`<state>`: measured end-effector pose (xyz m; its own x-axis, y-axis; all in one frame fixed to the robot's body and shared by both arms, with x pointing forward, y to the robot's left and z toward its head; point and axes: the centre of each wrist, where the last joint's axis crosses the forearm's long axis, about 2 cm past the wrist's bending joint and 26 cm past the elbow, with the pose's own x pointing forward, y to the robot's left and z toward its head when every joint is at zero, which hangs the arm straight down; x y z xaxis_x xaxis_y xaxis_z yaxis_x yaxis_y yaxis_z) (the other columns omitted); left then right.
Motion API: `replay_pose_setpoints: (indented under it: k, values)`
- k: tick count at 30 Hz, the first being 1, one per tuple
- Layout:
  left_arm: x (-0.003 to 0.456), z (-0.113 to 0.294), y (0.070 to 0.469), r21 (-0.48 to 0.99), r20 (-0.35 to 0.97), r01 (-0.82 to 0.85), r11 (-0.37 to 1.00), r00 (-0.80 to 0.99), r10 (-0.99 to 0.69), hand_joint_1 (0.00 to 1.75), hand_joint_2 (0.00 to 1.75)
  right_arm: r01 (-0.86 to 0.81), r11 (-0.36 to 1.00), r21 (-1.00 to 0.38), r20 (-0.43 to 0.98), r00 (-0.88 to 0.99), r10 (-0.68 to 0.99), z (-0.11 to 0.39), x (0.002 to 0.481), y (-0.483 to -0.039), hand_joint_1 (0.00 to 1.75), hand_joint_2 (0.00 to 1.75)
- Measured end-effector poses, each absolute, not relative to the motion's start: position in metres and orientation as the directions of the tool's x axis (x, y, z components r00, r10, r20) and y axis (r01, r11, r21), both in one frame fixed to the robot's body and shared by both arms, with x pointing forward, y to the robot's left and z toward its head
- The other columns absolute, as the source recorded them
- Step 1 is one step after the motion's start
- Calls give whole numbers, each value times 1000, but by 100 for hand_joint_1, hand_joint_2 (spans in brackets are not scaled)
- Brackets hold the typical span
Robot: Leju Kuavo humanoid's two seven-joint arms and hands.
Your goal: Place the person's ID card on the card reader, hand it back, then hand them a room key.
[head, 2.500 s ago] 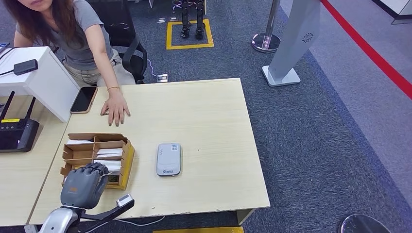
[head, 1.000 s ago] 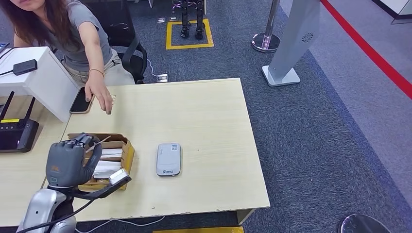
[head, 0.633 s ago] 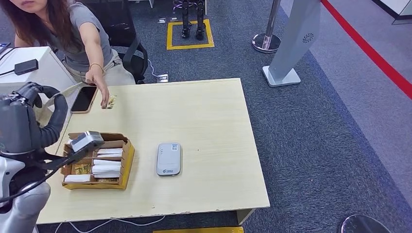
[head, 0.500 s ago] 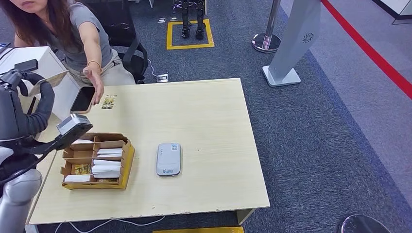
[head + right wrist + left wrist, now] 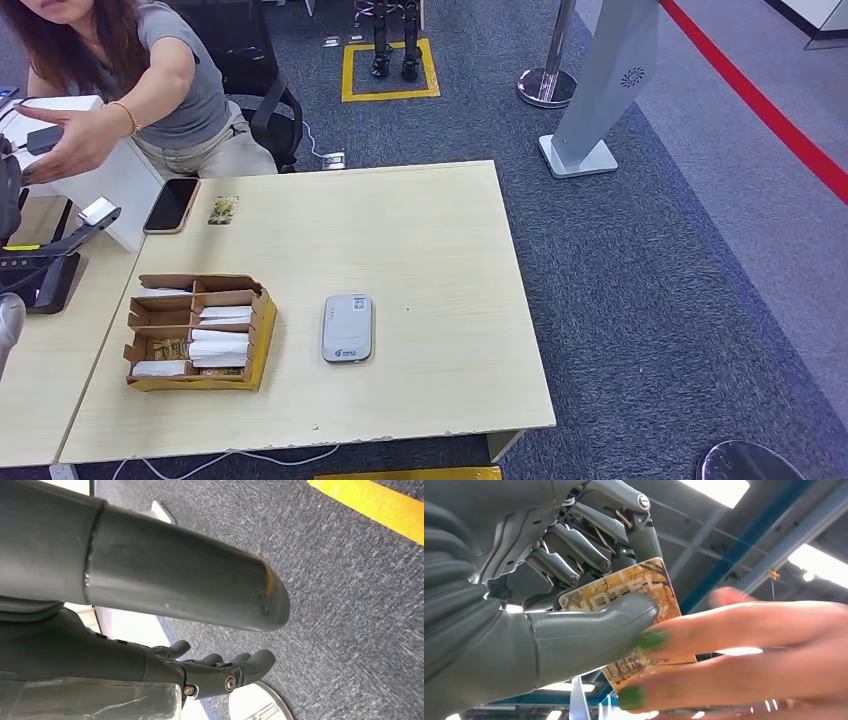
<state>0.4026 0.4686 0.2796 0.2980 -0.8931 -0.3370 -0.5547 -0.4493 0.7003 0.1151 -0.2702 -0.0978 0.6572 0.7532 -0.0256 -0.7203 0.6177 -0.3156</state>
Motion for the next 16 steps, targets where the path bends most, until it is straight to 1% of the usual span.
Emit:
replay_pose_setpoints:
  k: [6, 16]
  values:
    - [407, 270, 476, 724, -361, -504, -471, 306, -881, 175, 175, -728, 607, -319, -24, 647, 762, -97, 117, -269, 0, 0]
    - [416, 267, 459, 682, -401, -569, -459, 234, -886, 175, 175, -730, 607, -315, -14, 643, 766, -97, 119, -265, 0, 0]
